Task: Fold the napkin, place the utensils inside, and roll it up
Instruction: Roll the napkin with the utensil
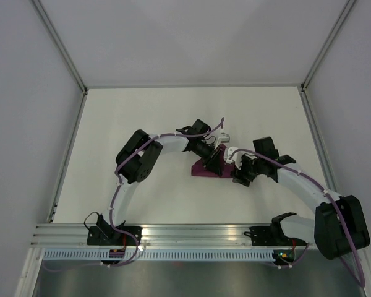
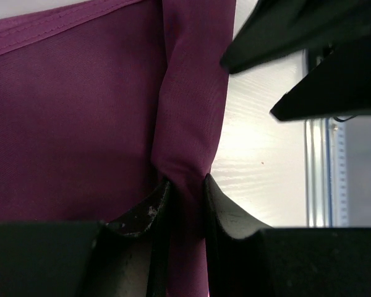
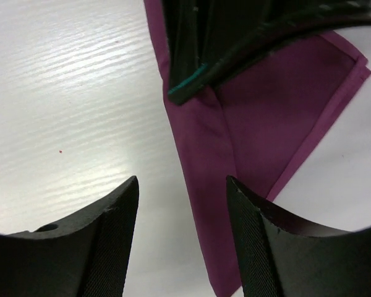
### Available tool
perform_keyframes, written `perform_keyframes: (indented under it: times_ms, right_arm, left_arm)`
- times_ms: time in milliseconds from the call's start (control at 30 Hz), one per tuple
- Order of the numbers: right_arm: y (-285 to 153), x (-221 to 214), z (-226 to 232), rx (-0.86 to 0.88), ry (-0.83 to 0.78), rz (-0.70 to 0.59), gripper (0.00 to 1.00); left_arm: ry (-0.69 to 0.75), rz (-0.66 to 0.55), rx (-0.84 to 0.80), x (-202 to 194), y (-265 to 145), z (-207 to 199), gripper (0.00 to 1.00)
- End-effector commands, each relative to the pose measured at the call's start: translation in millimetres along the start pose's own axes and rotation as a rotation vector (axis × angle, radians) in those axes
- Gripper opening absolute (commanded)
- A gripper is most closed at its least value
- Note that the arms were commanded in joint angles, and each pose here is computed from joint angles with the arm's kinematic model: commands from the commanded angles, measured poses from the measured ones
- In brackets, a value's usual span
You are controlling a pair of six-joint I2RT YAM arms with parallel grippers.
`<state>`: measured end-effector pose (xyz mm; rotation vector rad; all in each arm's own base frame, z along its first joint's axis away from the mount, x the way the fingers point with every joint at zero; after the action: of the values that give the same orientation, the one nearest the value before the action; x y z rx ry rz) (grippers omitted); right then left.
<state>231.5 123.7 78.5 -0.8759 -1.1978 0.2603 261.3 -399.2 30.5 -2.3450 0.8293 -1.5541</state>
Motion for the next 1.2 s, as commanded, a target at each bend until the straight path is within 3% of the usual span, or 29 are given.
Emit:
perform_keyframes:
  times_ms: [0,500,767,867,967,1000,1100,1167]
  right_arm:
    - [10.8,23.7,-11.1,-0.113,-0.138,-0.055,0.65]
    - [57.2,1.8,22.8,-0.015,-0.219,0.087,0.58]
    - [65.4,-2.0,20.6,-0.021,-0.207,0.128,0.38]
    - [67.1,-6.5,22.2,-0.004,-0.197,0.151,0.28]
    - [67.5,-8.7,25.1,0.023,-0.191,0.171,0.19]
    - [67.5,-8.3,26.3,0.035,-0.189,0.172,0.17]
    - [66.9,-9.9,29.3,0.069,-0.178,0.19,0.14]
    - [65.7,-10.6,30.1,0.103,-0.155,0.195,0.13]
  left_arm:
    - [-0.275,0.155,-0.064,-62.9,6.4,-14.7,0.02]
    - [-0.348,0.172,-0.041,-54.7,8.6,-3.6,0.02]
    - [-0.354,0.171,-0.032,-51.0,6.8,-3.0,0.02]
    - [-0.344,0.166,-0.021,-45.2,4.3,-3.3,0.07]
    - [-0.325,0.155,0.004,-35.0,-1.9,-2.0,0.17]
    - [-0.325,0.158,0.024,-34.1,-4.4,0.3,0.27]
    - [-0.303,0.137,0.069,-21.3,-13.8,4.7,0.38]
    - [-0.296,0.116,0.079,-13.1,-19.0,5.6,0.41]
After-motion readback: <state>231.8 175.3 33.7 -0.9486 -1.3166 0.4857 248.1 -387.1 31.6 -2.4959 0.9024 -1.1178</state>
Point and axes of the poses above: each gripper's point midway between its finger pads, its own y axis out along the fingers, its own z axis along the line the jaws close on, x = y × z, the point moved 2 cm from there along -y, back along the fingers, and after that the axes turned 13 degrees about y, right-handed, at the moved point
